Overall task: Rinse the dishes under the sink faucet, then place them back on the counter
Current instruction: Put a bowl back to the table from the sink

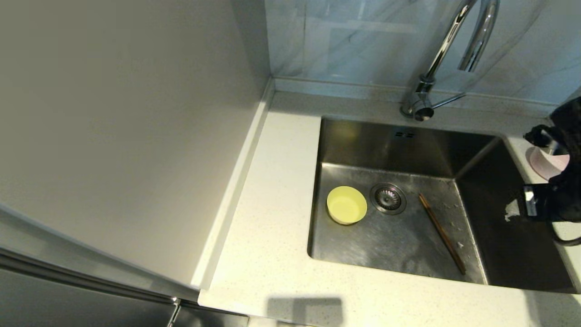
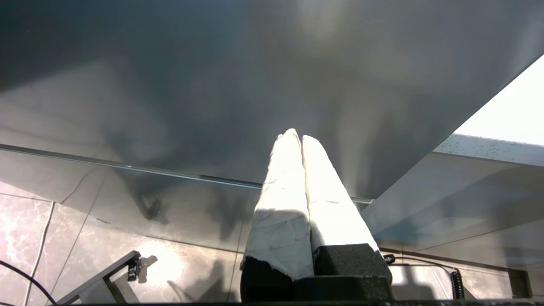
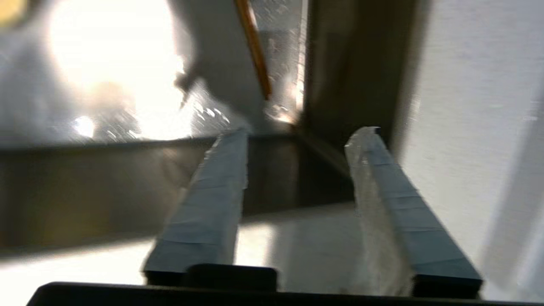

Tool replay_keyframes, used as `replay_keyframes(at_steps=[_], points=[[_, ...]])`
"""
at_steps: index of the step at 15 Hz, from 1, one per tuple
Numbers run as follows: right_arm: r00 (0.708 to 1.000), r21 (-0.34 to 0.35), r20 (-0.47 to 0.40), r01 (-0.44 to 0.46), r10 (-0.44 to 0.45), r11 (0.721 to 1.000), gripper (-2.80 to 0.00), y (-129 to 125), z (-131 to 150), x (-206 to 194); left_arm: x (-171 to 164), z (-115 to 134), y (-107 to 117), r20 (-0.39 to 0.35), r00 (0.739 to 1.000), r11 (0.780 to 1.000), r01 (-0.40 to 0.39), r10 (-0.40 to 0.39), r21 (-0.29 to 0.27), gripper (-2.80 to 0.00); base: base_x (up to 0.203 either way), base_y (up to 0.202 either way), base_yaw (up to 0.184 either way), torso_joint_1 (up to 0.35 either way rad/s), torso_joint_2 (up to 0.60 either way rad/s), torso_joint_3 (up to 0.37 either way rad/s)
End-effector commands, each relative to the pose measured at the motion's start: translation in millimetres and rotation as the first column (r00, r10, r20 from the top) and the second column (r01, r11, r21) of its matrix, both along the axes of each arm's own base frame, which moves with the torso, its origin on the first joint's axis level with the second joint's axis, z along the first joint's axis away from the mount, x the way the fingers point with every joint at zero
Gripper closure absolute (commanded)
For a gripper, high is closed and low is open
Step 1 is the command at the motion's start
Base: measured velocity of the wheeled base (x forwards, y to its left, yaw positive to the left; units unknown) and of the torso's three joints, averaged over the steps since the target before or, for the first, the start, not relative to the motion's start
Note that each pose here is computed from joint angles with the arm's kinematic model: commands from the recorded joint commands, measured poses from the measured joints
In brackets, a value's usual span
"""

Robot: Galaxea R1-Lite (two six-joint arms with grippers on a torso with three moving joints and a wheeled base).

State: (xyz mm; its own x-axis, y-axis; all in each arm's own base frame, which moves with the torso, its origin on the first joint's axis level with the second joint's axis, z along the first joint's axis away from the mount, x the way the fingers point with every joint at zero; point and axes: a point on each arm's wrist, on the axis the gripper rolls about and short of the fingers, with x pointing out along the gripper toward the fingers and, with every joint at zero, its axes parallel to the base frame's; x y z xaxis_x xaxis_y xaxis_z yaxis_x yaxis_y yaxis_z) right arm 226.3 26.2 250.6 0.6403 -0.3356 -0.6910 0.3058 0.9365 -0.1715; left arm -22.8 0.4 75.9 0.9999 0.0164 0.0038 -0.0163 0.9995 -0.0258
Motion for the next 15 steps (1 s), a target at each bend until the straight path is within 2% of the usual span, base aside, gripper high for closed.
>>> replay_keyframes(at_steps=[1, 3, 6, 9, 15], points=[[0.998, 0.037, 0.052, 0.025, -0.027, 0.999, 0.0, 2.4, -7.1, 18.9, -0.2, 0.0, 0.0, 0.004, 1.0, 1.0, 0.0, 0.0, 0.0, 0.0, 0.0, 0.0, 0.0, 0.0, 0.0, 0.0], [0.985, 0.039, 0.171, 0.016, -0.022, 0.999, 0.0, -2.6, 7.4, 8.6, -0.2, 0.0, 0.0, 0.004, 1.0, 1.0, 0.0, 0.0, 0.0, 0.0, 0.0, 0.0, 0.0, 0.0, 0.0, 0.0], [0.954, -0.116, 0.271, -0.103, 0.131, 0.988, 0.0, -7.8, 31.2, -13.2, -0.2, 0.0, 0.0, 0.004, 1.0, 1.0, 0.0, 0.0, 0.0, 0.0, 0.0, 0.0, 0.0, 0.0, 0.0, 0.0], [0.953, -0.143, 0.292, -0.046, 0.086, 0.989, 0.0, -23.8, 32.3, -5.3, -0.2, 0.0, 0.0, 0.004, 1.0, 1.0, 0.0, 0.0, 0.0, 0.0, 0.0, 0.0, 0.0, 0.0, 0.0, 0.0], [0.954, -0.171, 0.27, -0.086, 0.131, 0.982, 0.0, -23.1, 13.5, -6.1, -0.2, 0.0, 0.0, 0.004, 1.0, 1.0, 0.0, 0.0, 0.0, 0.0, 0.0, 0.0, 0.0, 0.0, 0.0, 0.0]])
